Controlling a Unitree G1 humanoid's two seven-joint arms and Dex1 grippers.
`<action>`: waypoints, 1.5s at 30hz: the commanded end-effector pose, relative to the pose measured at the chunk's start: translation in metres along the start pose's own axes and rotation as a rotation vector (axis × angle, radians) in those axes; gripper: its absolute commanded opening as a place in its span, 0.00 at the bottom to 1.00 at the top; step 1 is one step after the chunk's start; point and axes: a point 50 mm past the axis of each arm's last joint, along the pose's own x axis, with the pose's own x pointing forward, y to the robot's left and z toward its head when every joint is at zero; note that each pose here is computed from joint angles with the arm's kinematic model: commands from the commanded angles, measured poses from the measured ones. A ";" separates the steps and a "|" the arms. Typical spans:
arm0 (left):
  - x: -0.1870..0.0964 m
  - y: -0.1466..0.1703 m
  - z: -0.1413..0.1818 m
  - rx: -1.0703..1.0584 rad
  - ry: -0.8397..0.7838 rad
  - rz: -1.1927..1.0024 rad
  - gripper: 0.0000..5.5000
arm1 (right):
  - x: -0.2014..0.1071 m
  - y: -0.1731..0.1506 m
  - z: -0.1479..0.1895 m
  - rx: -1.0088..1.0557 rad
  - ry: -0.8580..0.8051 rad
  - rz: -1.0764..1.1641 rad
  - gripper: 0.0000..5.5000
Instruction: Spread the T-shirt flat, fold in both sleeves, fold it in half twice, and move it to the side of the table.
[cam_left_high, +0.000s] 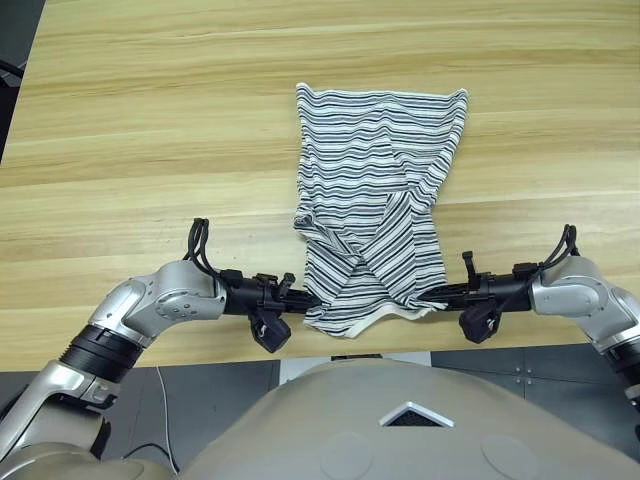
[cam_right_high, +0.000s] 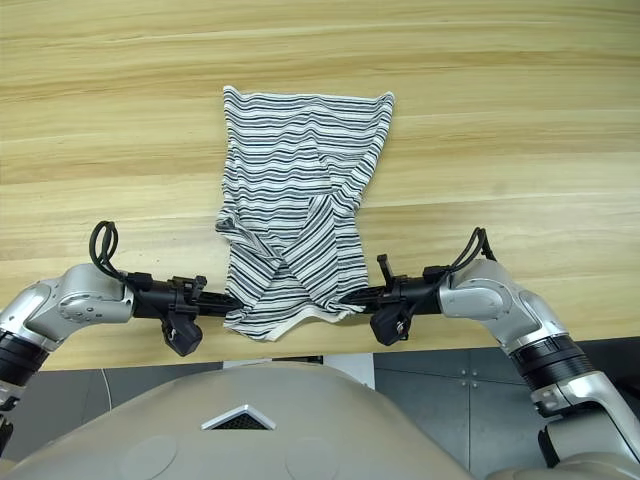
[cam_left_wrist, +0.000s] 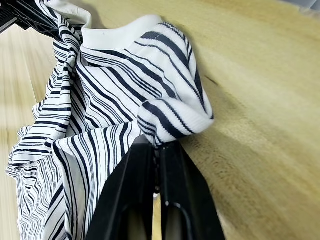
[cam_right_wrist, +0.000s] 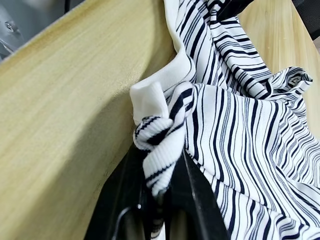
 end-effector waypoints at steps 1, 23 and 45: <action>-0.004 -0.007 -0.002 -0.033 0.015 -0.039 0.02 | -0.004 -0.006 0.000 0.050 -0.001 -0.039 0.02; -0.077 0.067 0.032 -0.438 -0.066 -0.133 0.02 | -0.047 -0.069 0.020 0.362 -0.260 0.112 0.02; -0.089 0.097 0.035 -0.540 -0.087 -0.025 0.02 | -0.043 -0.094 0.028 0.410 -0.220 -0.090 0.02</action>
